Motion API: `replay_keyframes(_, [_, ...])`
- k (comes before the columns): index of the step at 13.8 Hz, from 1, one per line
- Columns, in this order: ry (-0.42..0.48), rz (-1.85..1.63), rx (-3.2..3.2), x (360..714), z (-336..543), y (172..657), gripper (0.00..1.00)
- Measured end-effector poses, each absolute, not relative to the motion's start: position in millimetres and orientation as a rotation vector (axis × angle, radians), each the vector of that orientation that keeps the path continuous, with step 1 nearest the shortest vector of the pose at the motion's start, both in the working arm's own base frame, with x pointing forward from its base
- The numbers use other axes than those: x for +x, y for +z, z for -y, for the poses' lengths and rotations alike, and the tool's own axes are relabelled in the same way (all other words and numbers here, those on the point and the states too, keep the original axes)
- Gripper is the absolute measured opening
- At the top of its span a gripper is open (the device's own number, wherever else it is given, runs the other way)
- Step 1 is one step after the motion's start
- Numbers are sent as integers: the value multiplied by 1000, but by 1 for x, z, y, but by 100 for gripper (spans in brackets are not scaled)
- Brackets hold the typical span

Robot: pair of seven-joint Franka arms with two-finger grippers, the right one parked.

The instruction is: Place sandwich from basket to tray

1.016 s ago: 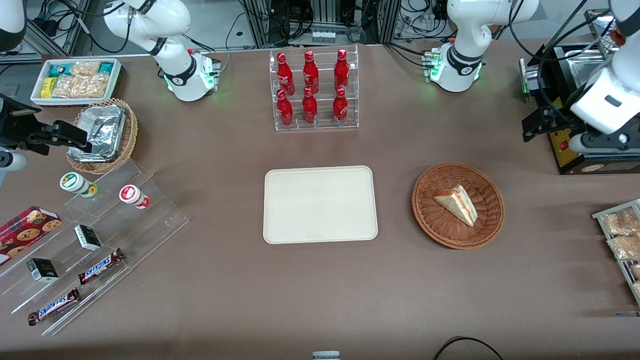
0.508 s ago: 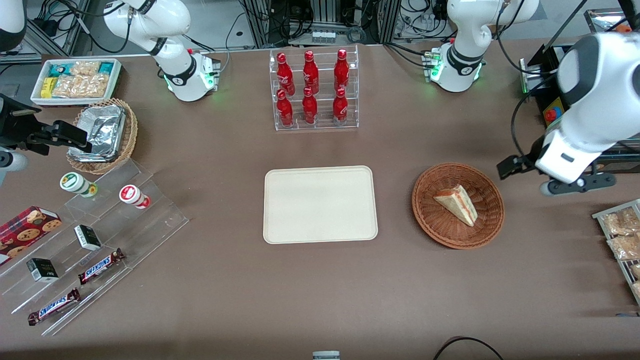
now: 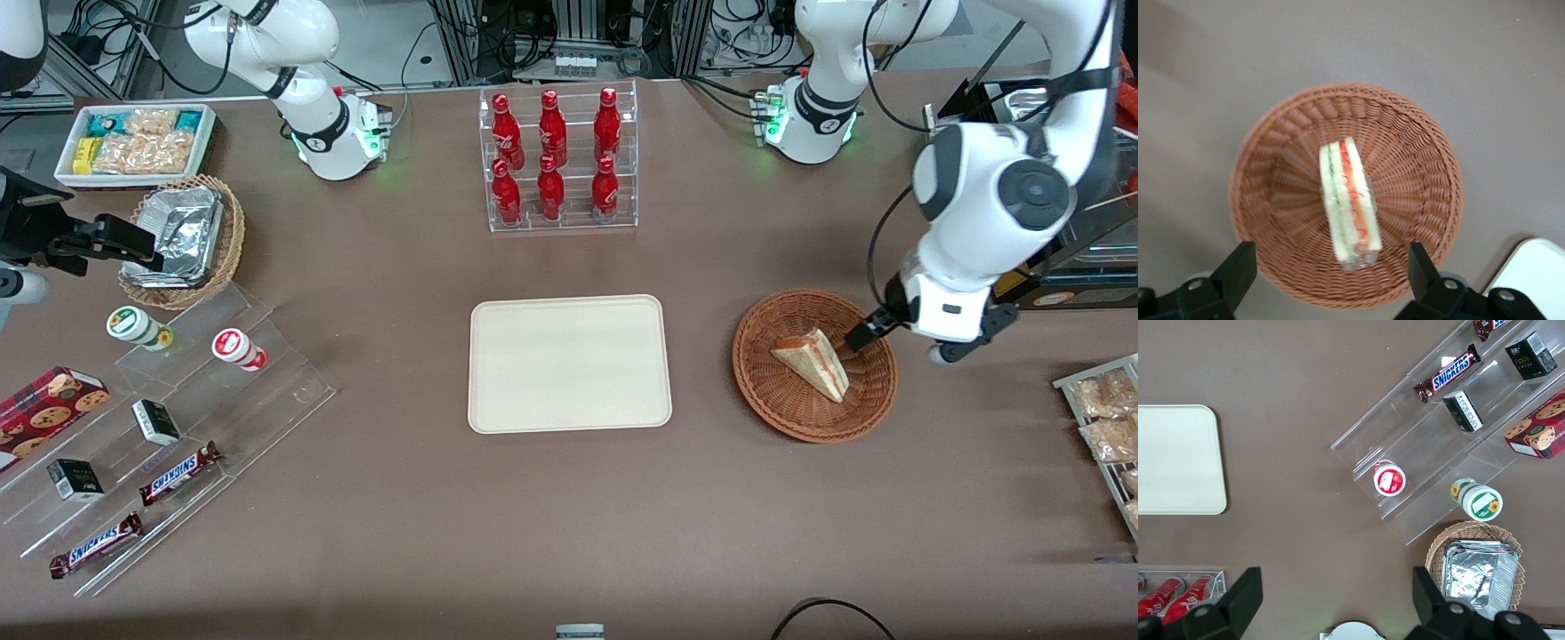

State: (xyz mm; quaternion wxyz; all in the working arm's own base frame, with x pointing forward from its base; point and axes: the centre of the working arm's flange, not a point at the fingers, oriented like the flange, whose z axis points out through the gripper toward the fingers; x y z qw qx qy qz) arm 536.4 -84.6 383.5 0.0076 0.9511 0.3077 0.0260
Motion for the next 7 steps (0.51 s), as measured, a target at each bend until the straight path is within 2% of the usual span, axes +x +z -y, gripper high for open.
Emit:
replay_keyframes(3, [63, -1017, 2958, 527, 97, 356, 100])
replay_keyframes(7, [54, -1023, 2956, 532, 98, 318, 100])
